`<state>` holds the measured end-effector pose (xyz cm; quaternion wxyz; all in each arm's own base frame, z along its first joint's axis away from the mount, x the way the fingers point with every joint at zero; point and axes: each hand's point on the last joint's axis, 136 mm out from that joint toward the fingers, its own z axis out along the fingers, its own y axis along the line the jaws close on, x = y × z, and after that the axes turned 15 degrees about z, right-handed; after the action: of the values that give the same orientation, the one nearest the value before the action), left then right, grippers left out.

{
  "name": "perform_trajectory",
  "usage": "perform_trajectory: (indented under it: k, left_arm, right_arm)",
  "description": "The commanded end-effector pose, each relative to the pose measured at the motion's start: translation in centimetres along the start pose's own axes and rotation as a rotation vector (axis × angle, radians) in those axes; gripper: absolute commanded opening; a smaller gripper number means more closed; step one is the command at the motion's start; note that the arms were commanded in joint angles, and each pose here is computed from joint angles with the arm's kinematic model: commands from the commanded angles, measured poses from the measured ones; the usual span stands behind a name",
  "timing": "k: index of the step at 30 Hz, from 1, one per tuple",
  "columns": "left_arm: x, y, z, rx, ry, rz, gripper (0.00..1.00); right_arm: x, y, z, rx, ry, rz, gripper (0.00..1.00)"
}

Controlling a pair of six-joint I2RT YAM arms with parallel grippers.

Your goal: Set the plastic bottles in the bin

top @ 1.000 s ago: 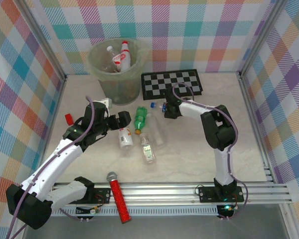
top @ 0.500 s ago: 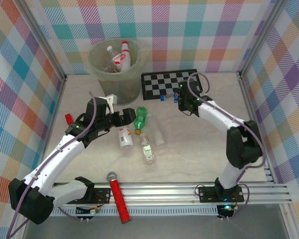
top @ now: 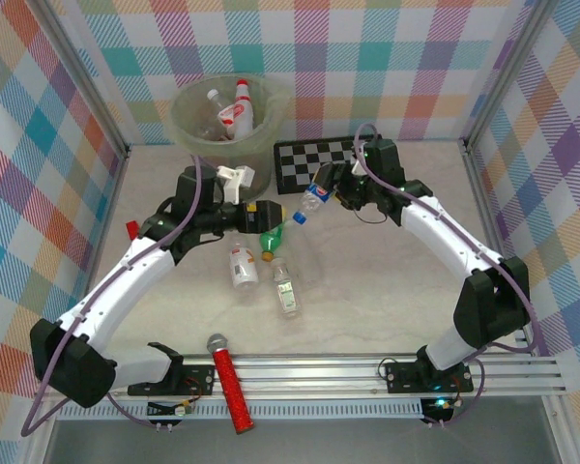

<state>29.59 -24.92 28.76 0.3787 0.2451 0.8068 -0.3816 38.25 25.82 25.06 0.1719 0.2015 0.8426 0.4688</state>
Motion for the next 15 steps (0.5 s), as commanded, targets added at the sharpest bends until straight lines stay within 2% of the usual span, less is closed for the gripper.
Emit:
perform_trajectory:
  k: [1, 5, 10, 15]
  left_arm:
    - [-1.1, -2.8, 1.0, 0.138, -0.037, 0.056, 0.92]
    - [-0.5, -3.4, 2.8, 0.166, -0.006, 0.052, 0.92]
    - [-0.1, -3.0, 4.3, 0.158, 0.018, 0.044, 0.86]
    - [-0.5, -2.5, 4.7, 0.139, -0.004, 0.035, 0.70]
  right_arm:
    - [3.8, 4.2, -1.7, -0.149, 0.169, -0.157, 0.56]
    - [5.3, 5.3, -1.4, -0.190, 0.234, -0.170, 0.57]
    - [6.1, 6.7, -1.4, -0.245, 0.263, -0.177, 0.57]
    - [6.7, 7.2, -1.4, -0.267, 0.286, -0.181, 0.57]
